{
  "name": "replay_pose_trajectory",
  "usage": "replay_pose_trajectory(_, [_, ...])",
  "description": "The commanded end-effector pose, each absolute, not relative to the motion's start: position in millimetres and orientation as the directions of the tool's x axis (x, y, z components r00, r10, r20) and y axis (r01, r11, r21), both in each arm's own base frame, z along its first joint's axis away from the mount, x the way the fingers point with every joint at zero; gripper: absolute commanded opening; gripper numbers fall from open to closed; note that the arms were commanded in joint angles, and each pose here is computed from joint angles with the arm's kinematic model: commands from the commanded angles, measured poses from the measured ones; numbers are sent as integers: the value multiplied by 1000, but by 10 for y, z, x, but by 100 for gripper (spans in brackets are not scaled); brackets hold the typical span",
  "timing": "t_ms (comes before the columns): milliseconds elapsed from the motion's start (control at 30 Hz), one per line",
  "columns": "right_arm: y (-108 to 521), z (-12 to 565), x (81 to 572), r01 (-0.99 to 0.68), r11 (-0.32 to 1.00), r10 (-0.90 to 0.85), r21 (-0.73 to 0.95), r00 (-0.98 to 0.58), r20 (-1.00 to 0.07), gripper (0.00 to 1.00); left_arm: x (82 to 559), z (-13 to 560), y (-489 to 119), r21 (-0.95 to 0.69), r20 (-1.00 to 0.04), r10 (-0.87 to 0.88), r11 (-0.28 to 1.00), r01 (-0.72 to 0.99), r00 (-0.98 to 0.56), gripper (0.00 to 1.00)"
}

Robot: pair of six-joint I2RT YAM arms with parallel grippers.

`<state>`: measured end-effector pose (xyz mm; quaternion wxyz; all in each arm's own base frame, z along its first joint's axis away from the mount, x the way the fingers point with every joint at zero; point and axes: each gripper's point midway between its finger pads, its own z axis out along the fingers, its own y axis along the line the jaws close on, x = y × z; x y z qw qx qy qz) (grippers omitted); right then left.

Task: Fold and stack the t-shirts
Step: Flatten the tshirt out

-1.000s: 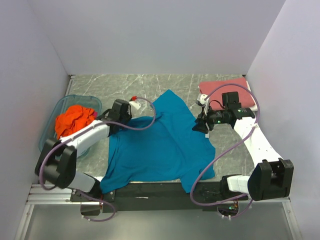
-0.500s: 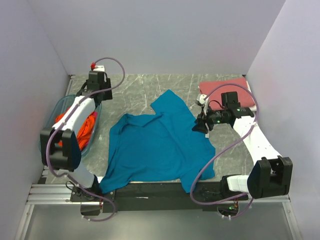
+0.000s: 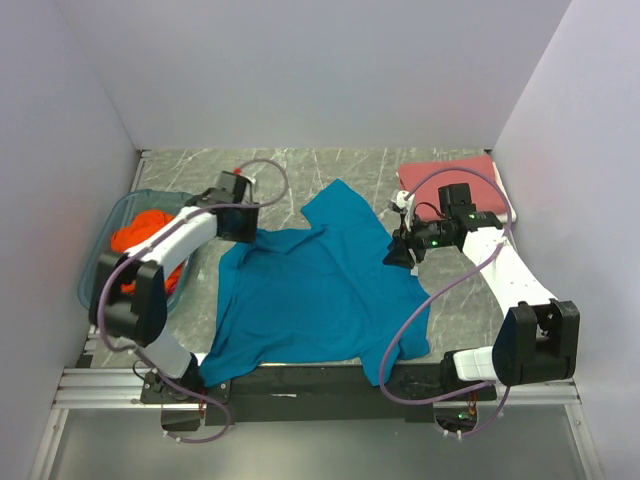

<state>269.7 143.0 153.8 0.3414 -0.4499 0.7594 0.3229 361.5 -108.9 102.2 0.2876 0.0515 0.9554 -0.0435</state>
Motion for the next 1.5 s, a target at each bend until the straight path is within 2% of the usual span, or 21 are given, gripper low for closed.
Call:
replay_pose_trajectory(0, [1442, 1683, 2704, -911, 380, -445, 160, -332, -832, 54, 3511, 805, -1035, 61, -486, 95, 995, 74, -869, 52])
replay_pose_trajectory(233, [1444, 1685, 2692, -912, 377, -445, 164, -334, -831, 54, 3443, 559, -919, 272, -430, 159, 961, 41, -889, 54])
replay_pose_trajectory(367, [1448, 1692, 2691, -913, 373, -445, 163, -331, -832, 54, 3457, 493, -866, 324, -422, 172, 946, 30, -890, 45])
replay_pose_trajectory(467, [1447, 1696, 2689, -914, 373, -444, 160, -328, -834, 54, 3469, 474, -852, 334, -422, 175, 942, 27, -890, 23])
replay_pose_trajectory(500, [1445, 1694, 2687, -913, 374, -445, 161, -329, -833, 54, 3469, 485, -850, 337, -424, 175, 941, 25, -889, 6])
replay_pose_trajectory(533, [1447, 1696, 2689, -914, 373, -444, 160, -328, -834, 54, 3472, 521, -839, 336, -432, 170, 942, 16, -886, 1])
replay_pose_trajectory(767, [1448, 1695, 2682, -915, 371, -445, 160, -326, -834, 54, 3412, 906, -656, 294, -528, 75, 951, -99, -846, 1])
replay_pose_trajectory(933, [1448, 1697, 2678, -915, 370, -446, 163, -329, -833, 54, 3311, 788, -242, 264, -485, -84, 935, -237, -870, 1])
replay_pose_trajectory(967, [1447, 1705, 2676, -916, 370, -446, 157, -323, -835, 54, 3283, 745, -219, 259, -473, -95, 935, -241, -876, 1])
replay_pose_trajectory(1067, [1451, 1701, 2673, -916, 368, -446, 157, -323, -835, 54, 3233, 663, -256, 230, -444, -100, 948, -221, -890, 18])
replay_pose_trajectory(1100, [1447, 1705, 2676, -916, 369, -447, 156, -322, -835, 54, 3228, 665, -277, 219, -442, -103, 951, -218, -891, 28])
replay_pose_trajectory(1133, [1449, 1705, 2672, -916, 368, -446, 158, -323, -835, 54, 3234, 690, -285, 212, -448, -101, 953, -216, -889, 33])
replay_pose_trajectory(1233, [1452, 1704, 2673, -917, 366, -445, 162, -325, -835, 54, 3294, 852, -360, 162, -485, -94, 967, -195, -870, 42])
replay_pose_trajectory(1467, [1454, 1694, 2677, -917, 363, -446, 165, -327, -833, 54, 3614, 1353, -535, 77, -604, -34, 992, -101, -796, 52])
